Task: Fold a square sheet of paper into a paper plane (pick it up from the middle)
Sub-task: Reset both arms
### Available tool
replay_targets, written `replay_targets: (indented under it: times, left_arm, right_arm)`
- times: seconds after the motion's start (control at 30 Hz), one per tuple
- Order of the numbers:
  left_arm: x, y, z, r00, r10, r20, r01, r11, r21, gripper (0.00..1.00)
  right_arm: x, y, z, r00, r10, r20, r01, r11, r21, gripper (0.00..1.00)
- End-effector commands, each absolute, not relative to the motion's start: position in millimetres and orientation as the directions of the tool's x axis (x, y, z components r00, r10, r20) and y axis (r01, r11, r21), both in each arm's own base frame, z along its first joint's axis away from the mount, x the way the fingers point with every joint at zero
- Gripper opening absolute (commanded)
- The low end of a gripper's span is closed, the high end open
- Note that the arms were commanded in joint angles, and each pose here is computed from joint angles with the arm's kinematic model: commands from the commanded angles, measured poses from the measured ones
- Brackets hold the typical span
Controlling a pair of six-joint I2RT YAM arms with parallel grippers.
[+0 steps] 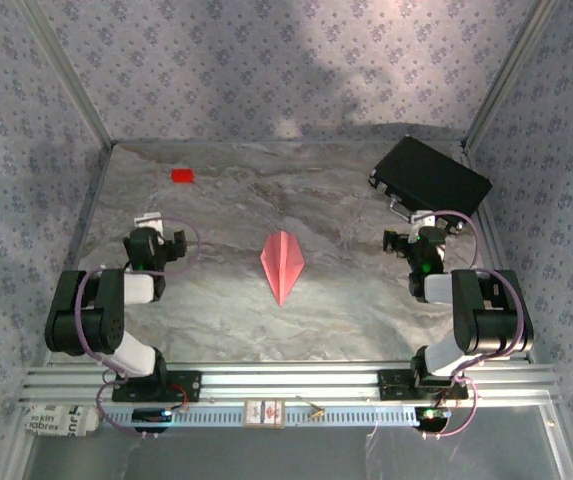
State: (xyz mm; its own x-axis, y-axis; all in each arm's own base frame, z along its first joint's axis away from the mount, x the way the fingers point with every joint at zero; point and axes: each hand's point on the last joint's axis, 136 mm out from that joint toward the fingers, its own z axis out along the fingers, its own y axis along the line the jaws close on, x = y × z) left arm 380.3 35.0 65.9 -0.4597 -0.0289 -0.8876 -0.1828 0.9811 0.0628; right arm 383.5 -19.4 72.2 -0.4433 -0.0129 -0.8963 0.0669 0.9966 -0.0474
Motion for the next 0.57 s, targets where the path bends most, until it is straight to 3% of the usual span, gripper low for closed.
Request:
replay_targets:
  times: [0.0,0.53]
  left_arm:
    - [393.2,31.3,90.5,-0.353,-0.068,-0.933,-0.183,0.983,-0.002,1.0]
    - [394.4,27.2,90.7,-0.356,-0.053,-0.933,-0.16,0.987,0.005,1.0]
  right_arm:
    - [389.0,-21.2,80.1,-0.418,-0.014,-0.908,0.074,0.996,-0.049,0.99]
    - [389.3,-21.6,80.8,-0.416,-0.015,-0.909,0.076,0.996,-0.051,0.99]
